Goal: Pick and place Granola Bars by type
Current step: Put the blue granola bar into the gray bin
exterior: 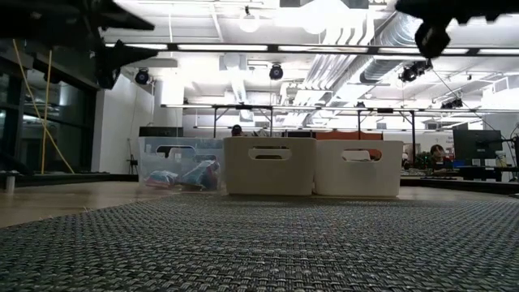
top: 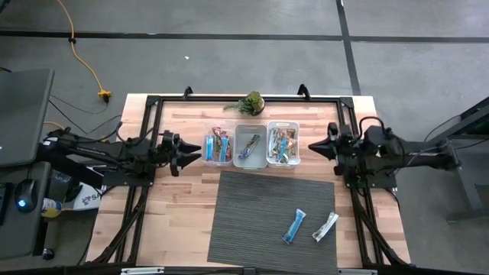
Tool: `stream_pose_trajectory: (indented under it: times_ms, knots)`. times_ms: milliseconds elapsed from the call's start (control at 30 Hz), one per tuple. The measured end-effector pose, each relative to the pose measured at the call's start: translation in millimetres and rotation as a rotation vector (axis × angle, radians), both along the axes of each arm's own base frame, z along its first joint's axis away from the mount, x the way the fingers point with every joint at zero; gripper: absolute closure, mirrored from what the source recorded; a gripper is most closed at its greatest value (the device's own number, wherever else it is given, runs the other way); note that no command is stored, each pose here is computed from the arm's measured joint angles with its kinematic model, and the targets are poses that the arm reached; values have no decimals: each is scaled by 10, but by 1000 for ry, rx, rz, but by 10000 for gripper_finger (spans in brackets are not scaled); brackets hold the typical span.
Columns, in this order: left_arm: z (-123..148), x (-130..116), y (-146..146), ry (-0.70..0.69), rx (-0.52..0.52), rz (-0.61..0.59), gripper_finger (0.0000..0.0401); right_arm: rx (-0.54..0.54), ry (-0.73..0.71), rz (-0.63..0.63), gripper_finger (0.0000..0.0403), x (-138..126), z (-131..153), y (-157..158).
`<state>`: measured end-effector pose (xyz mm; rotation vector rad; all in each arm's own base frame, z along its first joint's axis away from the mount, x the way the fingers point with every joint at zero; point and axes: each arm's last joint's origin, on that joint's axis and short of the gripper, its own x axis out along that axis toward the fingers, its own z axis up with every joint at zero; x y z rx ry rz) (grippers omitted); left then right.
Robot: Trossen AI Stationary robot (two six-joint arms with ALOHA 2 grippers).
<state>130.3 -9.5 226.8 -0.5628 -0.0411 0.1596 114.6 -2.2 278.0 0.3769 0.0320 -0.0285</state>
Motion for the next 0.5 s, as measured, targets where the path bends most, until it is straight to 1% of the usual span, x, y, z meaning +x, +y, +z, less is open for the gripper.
stream_pose_trajectory:
  times_ms: [133, 300, 400, 500]
  knots:
    - [-115, -82, 11, -31, -12, -2, 203, -41, 57, 5, 402, 39, 331, 0]
    - [-225, -169, 21, -66, -16, -10, 203, -36, 153, 61, 402, 82, 716, 16]
    - [-320, -212, 27, -80, -14, -10, 203, -37, 181, 82, 402, 104, 918, 21]
    - [-432, -244, 31, -90, -14, -11, 203, -62, 179, 92, 402, 137, 1081, 23]
